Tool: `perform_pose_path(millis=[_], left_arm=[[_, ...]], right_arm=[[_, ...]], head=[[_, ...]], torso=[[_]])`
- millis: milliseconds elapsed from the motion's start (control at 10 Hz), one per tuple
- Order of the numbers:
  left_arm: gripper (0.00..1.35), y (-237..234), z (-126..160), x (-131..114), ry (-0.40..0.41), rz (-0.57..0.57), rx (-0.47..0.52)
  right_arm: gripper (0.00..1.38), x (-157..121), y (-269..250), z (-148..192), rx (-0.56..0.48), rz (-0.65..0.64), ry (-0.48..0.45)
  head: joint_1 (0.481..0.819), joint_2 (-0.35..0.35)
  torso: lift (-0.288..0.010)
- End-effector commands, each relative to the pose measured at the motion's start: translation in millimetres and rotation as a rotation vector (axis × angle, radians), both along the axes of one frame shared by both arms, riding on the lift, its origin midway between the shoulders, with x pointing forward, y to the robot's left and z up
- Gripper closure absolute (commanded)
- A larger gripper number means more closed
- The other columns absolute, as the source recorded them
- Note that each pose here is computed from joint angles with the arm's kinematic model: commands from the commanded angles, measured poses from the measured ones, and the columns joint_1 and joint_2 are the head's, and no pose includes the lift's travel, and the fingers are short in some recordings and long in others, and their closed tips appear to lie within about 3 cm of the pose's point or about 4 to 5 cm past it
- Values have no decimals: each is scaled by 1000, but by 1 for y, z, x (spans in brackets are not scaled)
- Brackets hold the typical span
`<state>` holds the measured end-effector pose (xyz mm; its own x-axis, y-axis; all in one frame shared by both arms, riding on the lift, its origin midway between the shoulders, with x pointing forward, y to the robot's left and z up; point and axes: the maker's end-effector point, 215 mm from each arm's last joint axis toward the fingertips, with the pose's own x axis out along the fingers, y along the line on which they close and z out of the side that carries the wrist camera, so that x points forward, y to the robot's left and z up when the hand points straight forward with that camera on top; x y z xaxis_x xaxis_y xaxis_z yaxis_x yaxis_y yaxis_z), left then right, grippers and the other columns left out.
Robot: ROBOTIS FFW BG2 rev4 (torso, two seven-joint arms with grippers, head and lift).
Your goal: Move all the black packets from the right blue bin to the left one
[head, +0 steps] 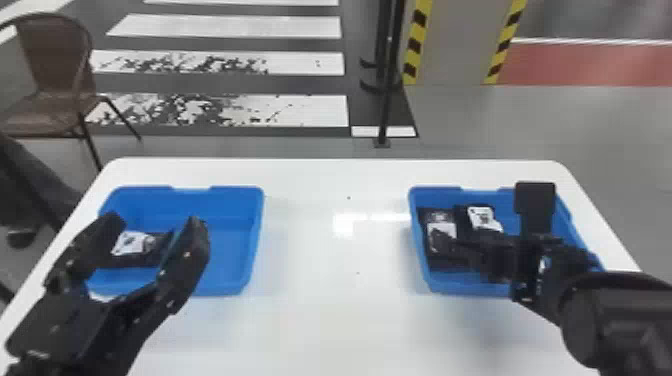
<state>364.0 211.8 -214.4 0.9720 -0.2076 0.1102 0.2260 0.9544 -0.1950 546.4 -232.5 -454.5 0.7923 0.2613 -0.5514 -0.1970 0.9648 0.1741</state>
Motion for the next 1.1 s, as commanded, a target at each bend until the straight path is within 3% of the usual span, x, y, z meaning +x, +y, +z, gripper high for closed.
perform_pose_path(millis=[0,200,600,800,900,1000], left_arm=[[110,-1,0,1,-1,-4,-7],[110,-4,-1,1,-3,-15,-9],[110,-5,-3,2,-1,-19,-13],[110,-5,-5,2,1,-21,-17],[110,-5,-4,3,-4,-23,-25],[110,-4,-6,3,-2,-23,-33]], right_arm=[[223,5,-4,-9,-1,-7,11],[233,5,6,-20,74,-6,31],[245,-7,19,-35,65,20,88],[323,-11,16,-39,46,22,113],[469,-10,16,-40,41,24,114],[888,-8,19,-34,43,32,103]], head=[[695,-25],[695,-29],[695,-14],[695,-9],[695,-10],[695,-12]], torso=[[-140],[-140],[-140],[-140],[-140],[-140]])
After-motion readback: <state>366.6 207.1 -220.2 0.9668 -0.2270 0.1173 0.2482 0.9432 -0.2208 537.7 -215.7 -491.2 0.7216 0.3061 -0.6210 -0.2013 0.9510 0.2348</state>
